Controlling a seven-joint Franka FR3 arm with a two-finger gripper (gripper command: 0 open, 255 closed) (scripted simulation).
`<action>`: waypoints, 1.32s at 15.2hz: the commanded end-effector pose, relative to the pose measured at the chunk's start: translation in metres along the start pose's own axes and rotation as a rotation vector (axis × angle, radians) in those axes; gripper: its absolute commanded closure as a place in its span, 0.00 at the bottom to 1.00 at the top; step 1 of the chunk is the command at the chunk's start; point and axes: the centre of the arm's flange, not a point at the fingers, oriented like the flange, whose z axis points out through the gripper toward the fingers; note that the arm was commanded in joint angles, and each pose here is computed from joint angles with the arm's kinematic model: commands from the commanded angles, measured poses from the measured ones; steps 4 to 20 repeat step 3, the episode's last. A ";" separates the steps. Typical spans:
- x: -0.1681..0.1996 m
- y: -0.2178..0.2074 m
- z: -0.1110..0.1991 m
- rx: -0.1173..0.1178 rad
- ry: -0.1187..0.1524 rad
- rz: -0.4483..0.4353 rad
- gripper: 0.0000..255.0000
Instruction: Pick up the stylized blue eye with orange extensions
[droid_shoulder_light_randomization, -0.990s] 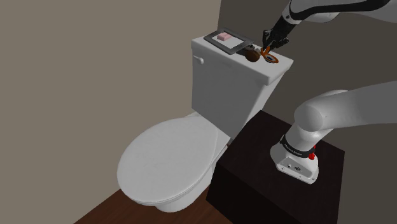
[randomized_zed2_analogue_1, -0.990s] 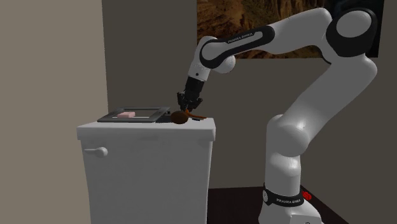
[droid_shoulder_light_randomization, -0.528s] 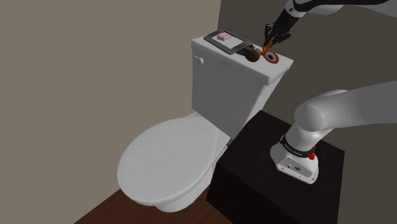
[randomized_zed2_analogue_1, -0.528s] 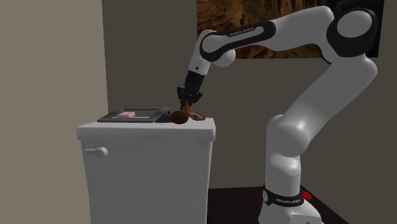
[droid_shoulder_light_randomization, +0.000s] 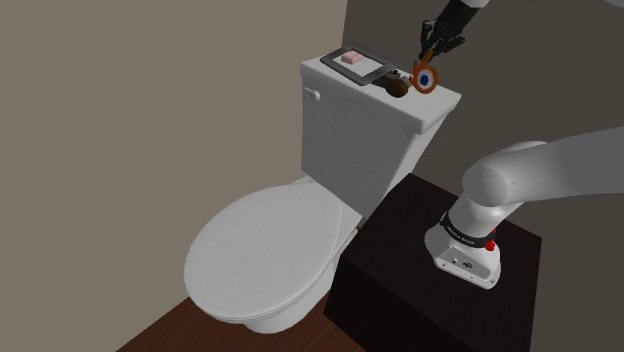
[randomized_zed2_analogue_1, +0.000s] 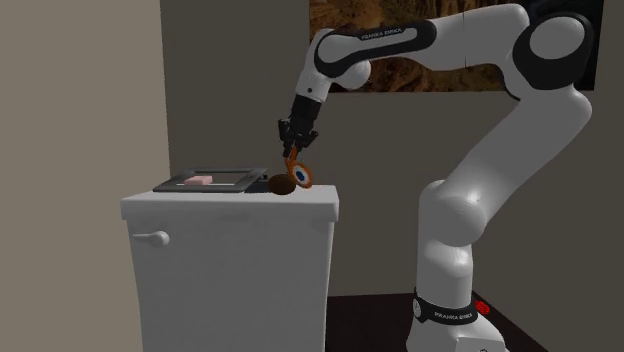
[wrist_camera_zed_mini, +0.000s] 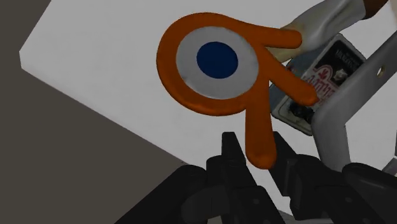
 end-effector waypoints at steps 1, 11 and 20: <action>0.003 -0.002 -0.009 0.000 0.000 0.000 1.00; 0.003 -0.002 -0.010 0.000 0.000 0.000 1.00; 0.003 -0.002 -0.010 0.000 0.000 0.000 1.00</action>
